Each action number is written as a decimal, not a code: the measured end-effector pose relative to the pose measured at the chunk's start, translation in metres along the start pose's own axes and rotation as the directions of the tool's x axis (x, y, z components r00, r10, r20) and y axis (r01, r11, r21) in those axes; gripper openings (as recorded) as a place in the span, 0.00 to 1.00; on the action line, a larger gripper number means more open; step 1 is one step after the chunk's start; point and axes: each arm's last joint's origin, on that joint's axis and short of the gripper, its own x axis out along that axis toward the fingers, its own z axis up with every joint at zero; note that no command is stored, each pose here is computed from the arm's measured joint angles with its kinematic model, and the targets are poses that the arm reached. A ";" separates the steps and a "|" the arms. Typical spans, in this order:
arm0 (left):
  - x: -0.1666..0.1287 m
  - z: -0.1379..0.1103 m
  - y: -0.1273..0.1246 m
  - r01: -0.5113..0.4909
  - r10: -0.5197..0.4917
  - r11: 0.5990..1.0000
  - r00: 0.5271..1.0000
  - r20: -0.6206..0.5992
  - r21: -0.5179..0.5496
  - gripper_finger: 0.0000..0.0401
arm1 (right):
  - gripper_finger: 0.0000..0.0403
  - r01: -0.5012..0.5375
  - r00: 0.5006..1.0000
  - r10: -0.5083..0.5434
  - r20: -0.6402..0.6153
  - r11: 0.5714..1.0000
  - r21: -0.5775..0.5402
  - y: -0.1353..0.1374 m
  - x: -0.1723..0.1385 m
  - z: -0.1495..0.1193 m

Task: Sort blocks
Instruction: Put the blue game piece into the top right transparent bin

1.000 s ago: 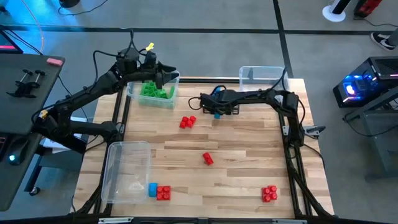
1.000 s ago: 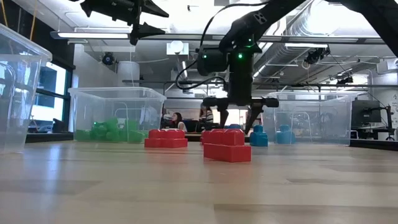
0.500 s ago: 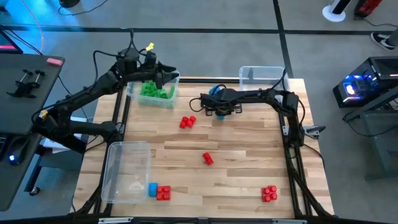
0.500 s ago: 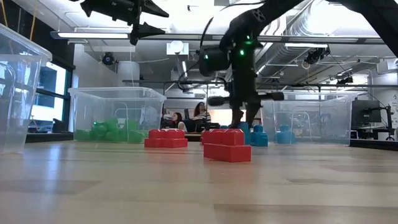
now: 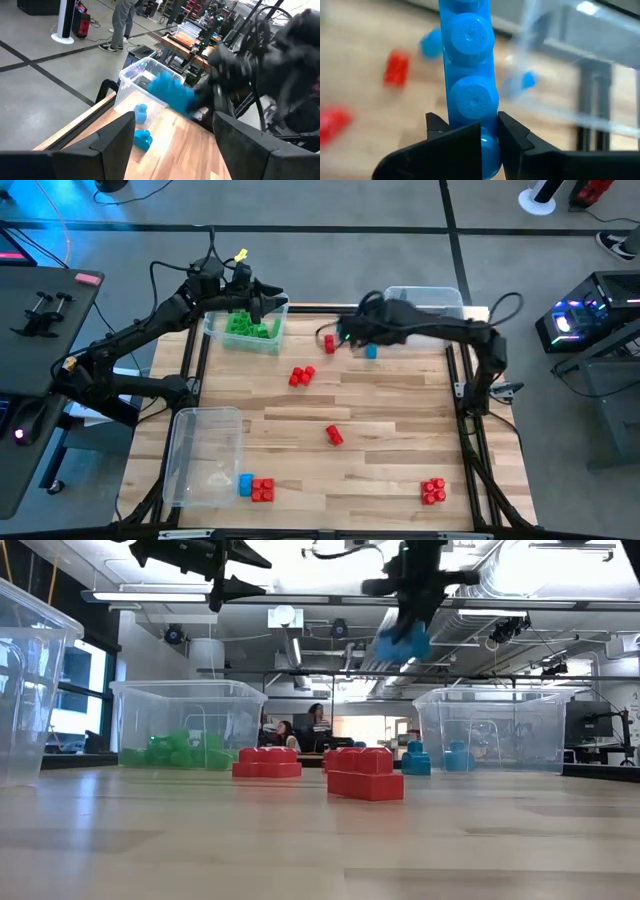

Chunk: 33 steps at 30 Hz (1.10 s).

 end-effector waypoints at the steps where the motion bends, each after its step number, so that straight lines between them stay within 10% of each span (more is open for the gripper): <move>1: 0.000 0.000 0.000 0.000 0.000 1.000 1.000 0.000 0.000 0.63 | 0.00 -0.002 1.000 0.001 0.018 1.000 0.024 -0.007 0.000 0.004; 13: 0.000 -0.001 0.000 -0.005 0.004 0.999 1.000 -0.010 -0.040 0.63 | 0.00 0.289 0.957 -0.279 -0.080 0.901 0.324 -0.085 0.081 0.023; 33: 0.000 -0.005 0.002 -0.026 0.023 0.998 0.999 -0.045 -0.054 0.63 | 0.29 0.219 0.976 -0.213 -0.056 0.963 0.155 -0.087 0.082 0.038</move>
